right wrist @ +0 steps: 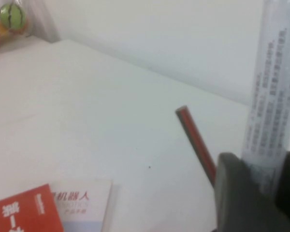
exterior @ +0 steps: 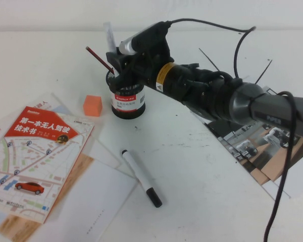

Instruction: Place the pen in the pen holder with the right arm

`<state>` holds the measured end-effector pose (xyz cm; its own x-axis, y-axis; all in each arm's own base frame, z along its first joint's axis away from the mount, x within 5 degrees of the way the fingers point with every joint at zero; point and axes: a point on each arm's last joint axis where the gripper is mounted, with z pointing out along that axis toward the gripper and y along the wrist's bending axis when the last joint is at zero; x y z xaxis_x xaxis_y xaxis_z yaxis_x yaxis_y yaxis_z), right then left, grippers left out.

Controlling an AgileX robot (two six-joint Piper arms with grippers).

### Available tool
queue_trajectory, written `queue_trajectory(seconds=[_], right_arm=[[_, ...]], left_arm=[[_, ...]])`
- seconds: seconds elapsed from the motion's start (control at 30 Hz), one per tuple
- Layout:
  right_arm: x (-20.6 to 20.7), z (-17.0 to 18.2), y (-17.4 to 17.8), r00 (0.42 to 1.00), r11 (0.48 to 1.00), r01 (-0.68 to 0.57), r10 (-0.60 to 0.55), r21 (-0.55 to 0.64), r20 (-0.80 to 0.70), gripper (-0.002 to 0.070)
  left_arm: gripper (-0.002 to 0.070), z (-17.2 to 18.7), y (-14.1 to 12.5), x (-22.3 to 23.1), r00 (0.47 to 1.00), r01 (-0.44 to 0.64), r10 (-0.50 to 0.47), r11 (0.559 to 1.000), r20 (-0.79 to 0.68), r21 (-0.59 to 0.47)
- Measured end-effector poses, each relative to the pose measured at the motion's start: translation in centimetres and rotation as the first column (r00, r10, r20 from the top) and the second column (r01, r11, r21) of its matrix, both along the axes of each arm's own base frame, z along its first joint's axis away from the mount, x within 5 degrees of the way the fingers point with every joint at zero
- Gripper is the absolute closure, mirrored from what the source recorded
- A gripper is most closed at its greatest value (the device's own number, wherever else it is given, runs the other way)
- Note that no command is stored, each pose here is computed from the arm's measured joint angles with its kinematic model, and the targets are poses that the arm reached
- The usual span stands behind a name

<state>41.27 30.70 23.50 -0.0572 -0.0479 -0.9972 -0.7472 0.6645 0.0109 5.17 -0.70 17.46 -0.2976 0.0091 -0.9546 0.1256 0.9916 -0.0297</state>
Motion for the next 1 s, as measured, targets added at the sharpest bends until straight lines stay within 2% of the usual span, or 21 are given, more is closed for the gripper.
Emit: queue_trajectory(seconds=[0.2, 0.3, 0.37, 0.5, 0.57, 0.73, 0.87, 1.0], right_arm=[[0.8, -0.5, -0.6, 1.0, 0.999, 0.025, -0.024, 0.035, -0.016, 0.0324], [0.7, 0.0, -0.8, 0.999, 0.999, 0.027, -0.026, 0.047, -0.019, 0.0299], [0.0, 0.9, -1.2, 0.999, 0.997, 0.026, -0.024, 0.068, -0.031, 0.0338], [-3.2, 3.4, -3.1, 0.999, 0.995, 0.012, -0.009, 0.094, -0.04, 0.0583], [-5.8, 4.6, -4.7, 1.0, 0.997, 0.004, -0.003, 0.077, -0.022, 0.0647], [-13.1, 7.0, -9.4, 0.999, 1.0, -0.012, 0.012, -0.004, 0.037, 0.0689], [-17.9, 8.4, -13.2, 0.998, 0.996, 0.051, -0.048, -0.07, 0.042, 0.0694], [-21.8, 8.1, -16.6, 0.993, 0.986, 0.122, -0.12, -0.118, 0.016, 0.0694]], left_arm=[[0.0676, 0.0, 0.0, 0.0, 1.0, 0.0, 0.0, 1.0, 0.0, 0.0], [0.0676, 0.0, 0.0, 0.0, 1.0, 0.0, 0.0, 1.0, 0.0, 0.0], [0.0676, 0.0, 0.0, 0.0, 1.0, 0.0, 0.0, 1.0, 0.0, 0.0], [0.0676, 0.0, 0.0, 0.0, 1.0, 0.0, 0.0, 1.0, 0.0, 0.0], [0.0676, 0.0, 0.0, 0.0, 1.0, 0.0, 0.0, 1.0, 0.0, 0.0], [0.0676, 0.0, 0.0, 0.0, 1.0, 0.0, 0.0, 1.0, 0.0, 0.0], [0.0676, 0.0, 0.0, 0.0, 1.0, 0.0, 0.0, 1.0, 0.0, 0.0], [0.0676, 0.0, 0.0, 0.0, 1.0, 0.0, 0.0, 1.0, 0.0, 0.0]])
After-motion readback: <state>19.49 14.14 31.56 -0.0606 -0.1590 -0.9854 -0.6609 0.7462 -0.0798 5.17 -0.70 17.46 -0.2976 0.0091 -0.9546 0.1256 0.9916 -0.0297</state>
